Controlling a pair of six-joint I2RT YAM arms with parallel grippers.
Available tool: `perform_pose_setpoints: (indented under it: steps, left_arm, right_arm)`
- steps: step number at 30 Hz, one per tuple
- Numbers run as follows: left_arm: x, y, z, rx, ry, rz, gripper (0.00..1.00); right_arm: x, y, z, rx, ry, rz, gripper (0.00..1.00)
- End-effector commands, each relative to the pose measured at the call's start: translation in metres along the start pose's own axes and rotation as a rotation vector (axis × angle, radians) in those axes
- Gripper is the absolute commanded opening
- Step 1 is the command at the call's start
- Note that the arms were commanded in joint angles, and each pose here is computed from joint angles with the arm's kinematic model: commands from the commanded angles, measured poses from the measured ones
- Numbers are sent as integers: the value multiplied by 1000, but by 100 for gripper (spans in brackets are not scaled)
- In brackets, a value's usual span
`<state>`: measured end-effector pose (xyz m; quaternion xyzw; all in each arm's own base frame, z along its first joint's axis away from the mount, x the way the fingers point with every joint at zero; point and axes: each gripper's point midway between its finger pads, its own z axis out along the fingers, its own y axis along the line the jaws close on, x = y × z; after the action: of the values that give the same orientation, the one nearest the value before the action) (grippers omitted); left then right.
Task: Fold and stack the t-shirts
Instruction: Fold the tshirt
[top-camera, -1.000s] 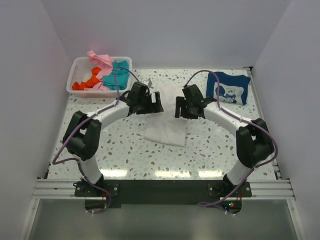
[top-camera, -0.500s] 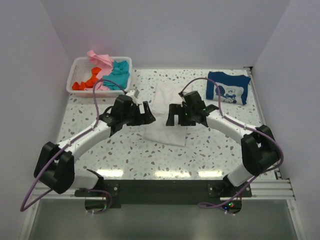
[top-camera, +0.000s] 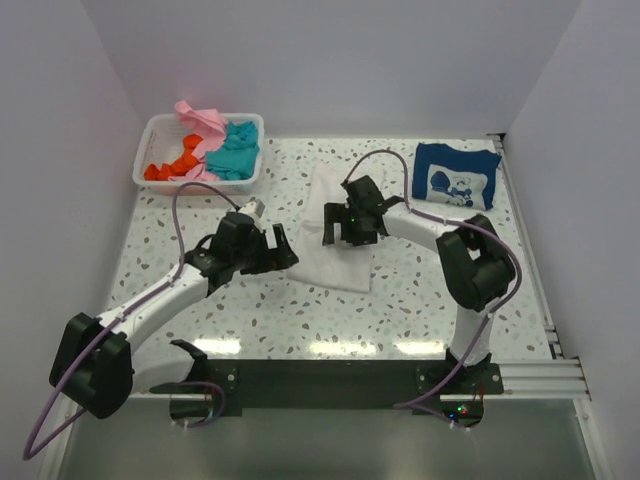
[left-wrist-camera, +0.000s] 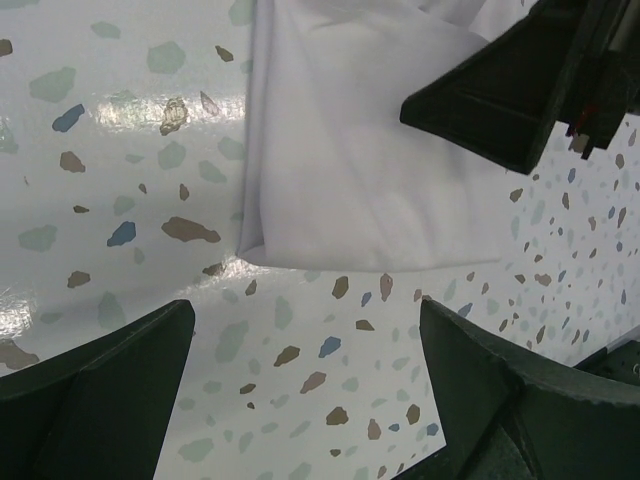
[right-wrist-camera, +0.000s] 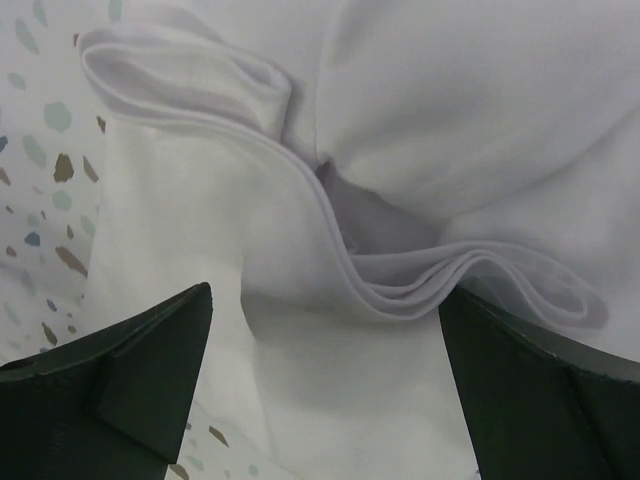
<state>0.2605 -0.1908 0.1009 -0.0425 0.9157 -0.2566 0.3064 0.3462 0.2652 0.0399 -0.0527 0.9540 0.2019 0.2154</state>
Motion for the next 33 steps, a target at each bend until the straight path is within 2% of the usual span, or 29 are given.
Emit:
perform_pose_setpoints:
  steps: [1, 4, 9, 14, 20, 28, 33]
  left_arm:
    - [-9, -1, -5, 3, -44, -16, 100]
    - [-6, 2, -4, -7, -38, -19, 100]
    - [-3, 6, -3, -23, -29, -25, 100]
    - [-3, 6, -3, -23, -32, -25, 100]
    - [0, 8, -3, -27, -27, -31, 100]
    - [-1, 8, -5, -27, -34, -28, 100]
    - [-1, 9, -7, -32, -35, -30, 100]
  right_arm:
    - [-44, -6, -3, 105, -103, -19, 99]
    - [-48, -18, 1, 186, -96, -17, 99]
    - [-57, -15, -3, 195, -103, -39, 99]
    - [-72, 7, -30, 108, -150, -87, 99]
    - [-59, 28, -53, -24, -154, -87, 99]
    - [-52, 38, -44, -93, -117, -96, 99]
    - [-55, 34, -20, -64, -76, -97, 99]
